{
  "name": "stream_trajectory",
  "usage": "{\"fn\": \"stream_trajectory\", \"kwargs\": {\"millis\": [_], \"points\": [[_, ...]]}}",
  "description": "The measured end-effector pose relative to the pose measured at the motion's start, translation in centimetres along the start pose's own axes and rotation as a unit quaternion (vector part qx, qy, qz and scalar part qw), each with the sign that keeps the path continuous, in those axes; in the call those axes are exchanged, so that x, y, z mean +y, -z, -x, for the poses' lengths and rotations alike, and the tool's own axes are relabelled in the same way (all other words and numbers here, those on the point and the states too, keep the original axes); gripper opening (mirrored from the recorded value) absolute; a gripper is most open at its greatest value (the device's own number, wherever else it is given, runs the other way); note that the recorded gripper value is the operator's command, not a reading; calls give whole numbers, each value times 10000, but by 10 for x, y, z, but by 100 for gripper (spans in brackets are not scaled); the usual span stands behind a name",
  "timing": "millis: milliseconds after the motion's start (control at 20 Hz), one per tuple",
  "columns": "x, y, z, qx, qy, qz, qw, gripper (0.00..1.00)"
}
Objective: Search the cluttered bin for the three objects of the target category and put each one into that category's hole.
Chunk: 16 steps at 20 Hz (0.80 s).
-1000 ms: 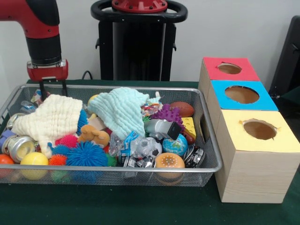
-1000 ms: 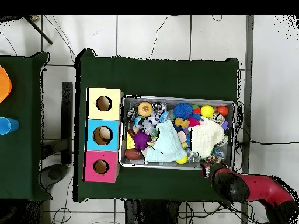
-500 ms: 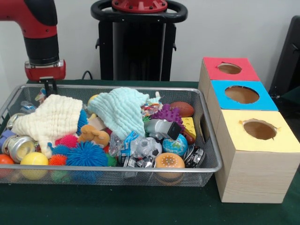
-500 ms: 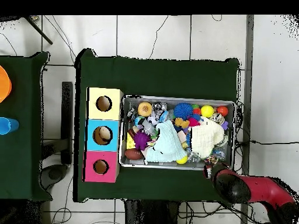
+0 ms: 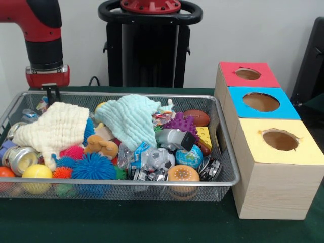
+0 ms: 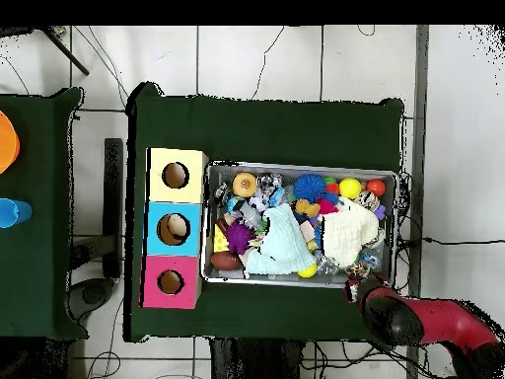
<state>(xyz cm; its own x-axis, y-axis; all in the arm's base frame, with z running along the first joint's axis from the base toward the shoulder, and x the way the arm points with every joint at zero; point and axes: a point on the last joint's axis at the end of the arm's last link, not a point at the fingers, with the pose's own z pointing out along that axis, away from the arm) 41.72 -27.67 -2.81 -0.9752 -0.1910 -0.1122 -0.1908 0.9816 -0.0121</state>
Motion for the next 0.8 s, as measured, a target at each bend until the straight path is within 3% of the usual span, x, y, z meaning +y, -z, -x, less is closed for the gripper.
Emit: {"fn": "stream_trajectory", "kwargs": {"millis": [800], "points": [[-11,10,3,-19,19,-153,9999,0]]}}
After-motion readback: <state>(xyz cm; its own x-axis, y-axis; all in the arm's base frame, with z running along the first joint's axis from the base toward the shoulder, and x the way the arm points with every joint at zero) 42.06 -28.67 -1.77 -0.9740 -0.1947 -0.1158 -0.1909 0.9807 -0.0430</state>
